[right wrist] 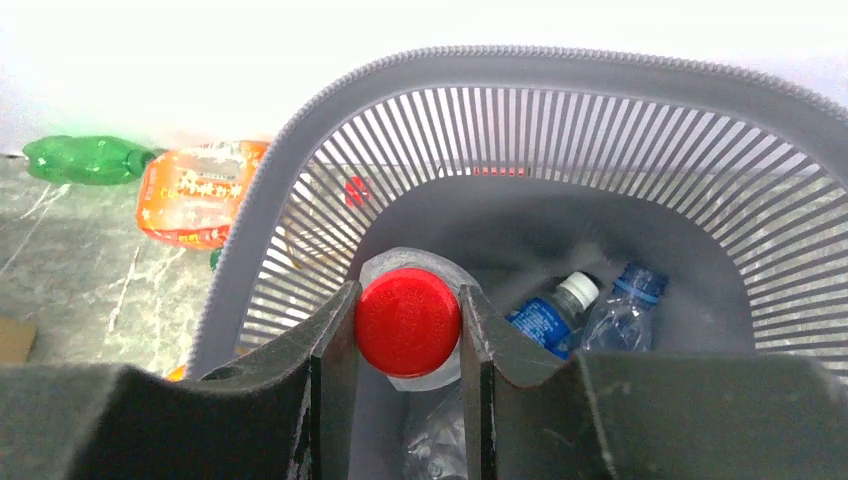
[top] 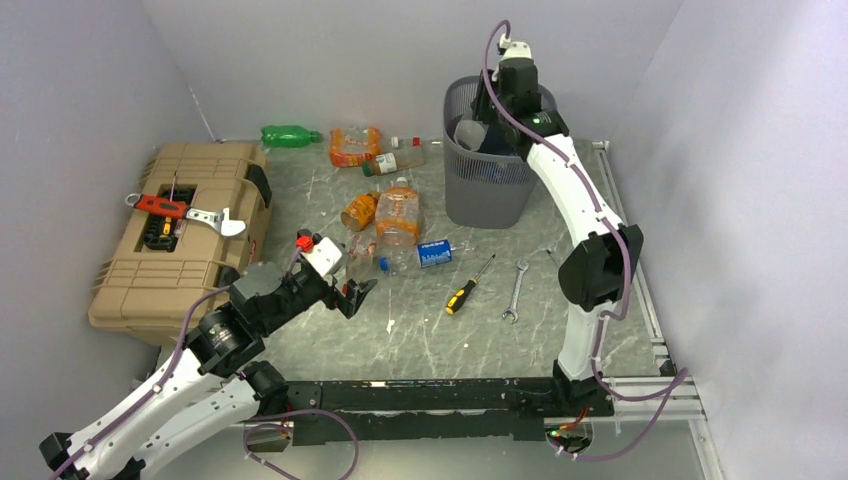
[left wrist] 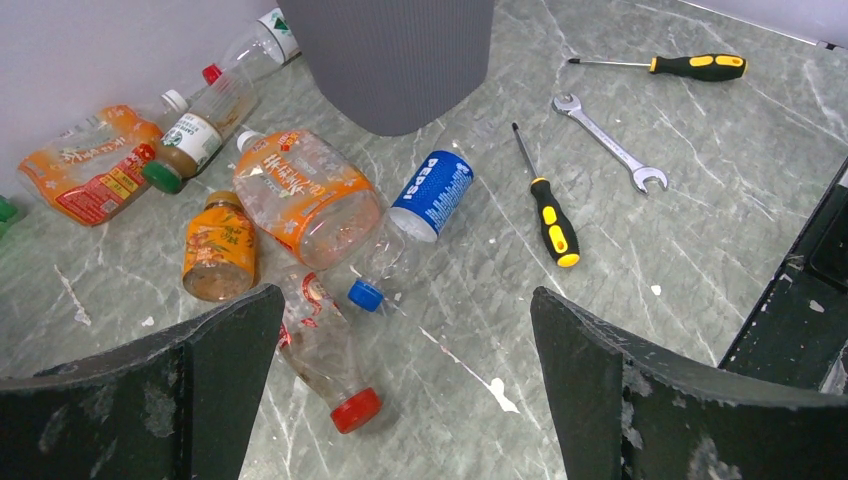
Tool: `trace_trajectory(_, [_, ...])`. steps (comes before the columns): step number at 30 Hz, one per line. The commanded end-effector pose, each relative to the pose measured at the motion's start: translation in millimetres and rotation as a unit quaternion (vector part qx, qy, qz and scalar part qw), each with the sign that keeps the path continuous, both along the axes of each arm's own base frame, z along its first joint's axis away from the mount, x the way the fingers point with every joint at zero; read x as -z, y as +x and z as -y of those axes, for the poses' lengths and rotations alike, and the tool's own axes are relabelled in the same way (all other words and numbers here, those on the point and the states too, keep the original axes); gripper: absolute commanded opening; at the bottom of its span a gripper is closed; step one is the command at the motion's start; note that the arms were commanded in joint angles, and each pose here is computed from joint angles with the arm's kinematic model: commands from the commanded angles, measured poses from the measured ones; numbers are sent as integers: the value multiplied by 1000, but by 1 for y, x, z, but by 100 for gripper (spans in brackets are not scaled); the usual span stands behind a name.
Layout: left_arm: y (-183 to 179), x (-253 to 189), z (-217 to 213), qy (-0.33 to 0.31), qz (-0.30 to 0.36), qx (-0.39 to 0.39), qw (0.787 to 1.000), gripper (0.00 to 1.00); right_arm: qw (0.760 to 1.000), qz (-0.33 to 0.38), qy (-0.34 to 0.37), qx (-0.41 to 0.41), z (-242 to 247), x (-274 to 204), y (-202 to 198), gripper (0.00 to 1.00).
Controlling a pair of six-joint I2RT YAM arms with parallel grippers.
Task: Put the plastic bottles in the bin
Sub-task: Place the plastic bottle in the trash bin.
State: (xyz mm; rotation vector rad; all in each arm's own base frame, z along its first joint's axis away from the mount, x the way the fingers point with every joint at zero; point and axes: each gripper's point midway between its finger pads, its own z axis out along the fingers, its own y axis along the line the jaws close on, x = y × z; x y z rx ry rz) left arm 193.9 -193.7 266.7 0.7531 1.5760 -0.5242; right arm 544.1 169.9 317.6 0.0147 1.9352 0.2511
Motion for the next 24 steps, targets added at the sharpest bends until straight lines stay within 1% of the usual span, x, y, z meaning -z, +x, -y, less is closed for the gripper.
trace_trajectory(1, [-1,-11,1,-9,15,6,1000,99,999,-50,-4,-13,-7,28,0,0])
trace_trajectory(5, [-1,-11,2,-8,14,7,1000,99,996,-86,-28,-2,-1,61,-2,0])
trace_trajectory(8, [-1,-10,3,-6,12,10,1000,100,995,-96,-30,-7,-2,70,-3,0])
trace_trajectory(9, [-1,-9,3,-6,12,10,1000,99,995,-97,-30,-9,-3,71,-4,3])
trace_trajectory(10, [-1,-10,3,-6,12,10,1000,99,995,-99,-28,-11,-3,71,-4,10])
trace_trajectory(11, [-1,-10,3,-7,13,10,1000,99,995,-98,-27,-12,-4,70,-4,20])
trace_trajectory(14, [-1,-10,3,-7,13,9,1000,99,995,-96,-23,-12,-5,65,-4,44])
trace_trajectory(17, [-1,-10,3,-7,13,10,1000,100,996,-87,-15,-8,-5,54,-5,62])
trace_trajectory(20, [-1,-9,4,-6,12,11,1000,99,997,-73,1,-5,-5,32,-8,72])
trace_trajectory(24, [-1,-9,4,-6,11,12,1000,99,999,-47,20,-4,-4,-4,-15,81])
